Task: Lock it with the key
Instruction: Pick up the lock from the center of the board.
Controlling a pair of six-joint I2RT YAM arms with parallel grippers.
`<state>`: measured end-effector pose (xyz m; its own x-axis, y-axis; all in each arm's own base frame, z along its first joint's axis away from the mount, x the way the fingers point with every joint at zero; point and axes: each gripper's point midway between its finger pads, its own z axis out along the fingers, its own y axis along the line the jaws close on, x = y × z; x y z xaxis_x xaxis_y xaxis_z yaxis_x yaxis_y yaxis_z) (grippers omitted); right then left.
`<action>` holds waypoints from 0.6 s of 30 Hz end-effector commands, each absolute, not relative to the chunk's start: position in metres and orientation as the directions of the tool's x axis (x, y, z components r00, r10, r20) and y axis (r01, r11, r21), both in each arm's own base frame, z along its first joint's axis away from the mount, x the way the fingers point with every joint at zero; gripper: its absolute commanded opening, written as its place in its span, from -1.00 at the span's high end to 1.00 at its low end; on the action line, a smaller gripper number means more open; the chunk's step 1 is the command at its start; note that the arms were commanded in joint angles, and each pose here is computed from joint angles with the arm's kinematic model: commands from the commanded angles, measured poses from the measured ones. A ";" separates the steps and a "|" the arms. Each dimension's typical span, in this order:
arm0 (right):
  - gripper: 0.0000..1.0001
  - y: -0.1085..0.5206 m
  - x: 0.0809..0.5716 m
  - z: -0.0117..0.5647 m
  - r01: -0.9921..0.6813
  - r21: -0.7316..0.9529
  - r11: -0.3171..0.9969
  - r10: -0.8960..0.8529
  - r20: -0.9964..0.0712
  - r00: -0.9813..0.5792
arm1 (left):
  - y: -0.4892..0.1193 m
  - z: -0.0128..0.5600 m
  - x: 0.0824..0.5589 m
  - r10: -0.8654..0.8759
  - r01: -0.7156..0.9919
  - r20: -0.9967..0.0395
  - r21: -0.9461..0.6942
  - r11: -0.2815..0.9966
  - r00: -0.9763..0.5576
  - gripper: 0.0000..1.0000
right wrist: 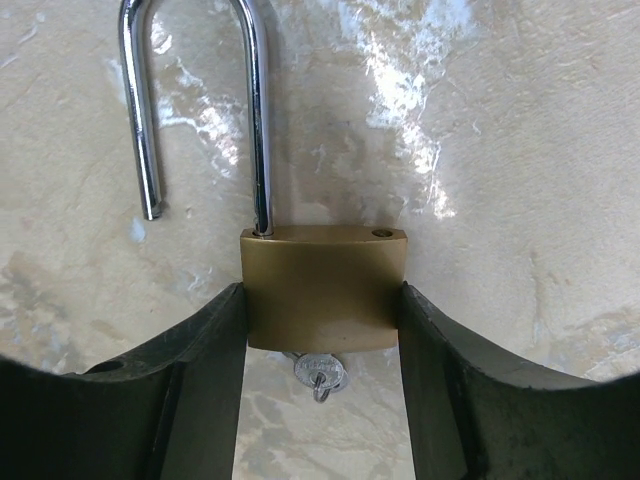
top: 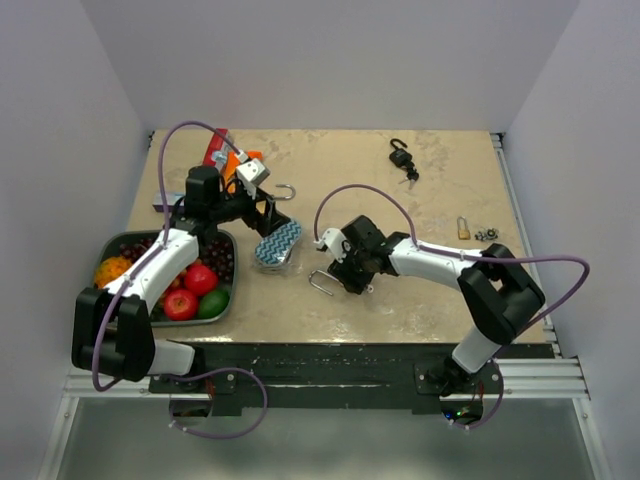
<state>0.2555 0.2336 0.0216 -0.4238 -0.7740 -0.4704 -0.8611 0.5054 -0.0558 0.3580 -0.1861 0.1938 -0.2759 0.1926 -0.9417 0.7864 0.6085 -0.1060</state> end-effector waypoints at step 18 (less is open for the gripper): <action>1.00 0.262 0.244 0.143 -0.958 0.048 0.283 -0.636 -0.739 -0.225 | -0.215 0.167 0.291 0.319 0.988 -0.948 0.048 0.146 -0.001 -0.93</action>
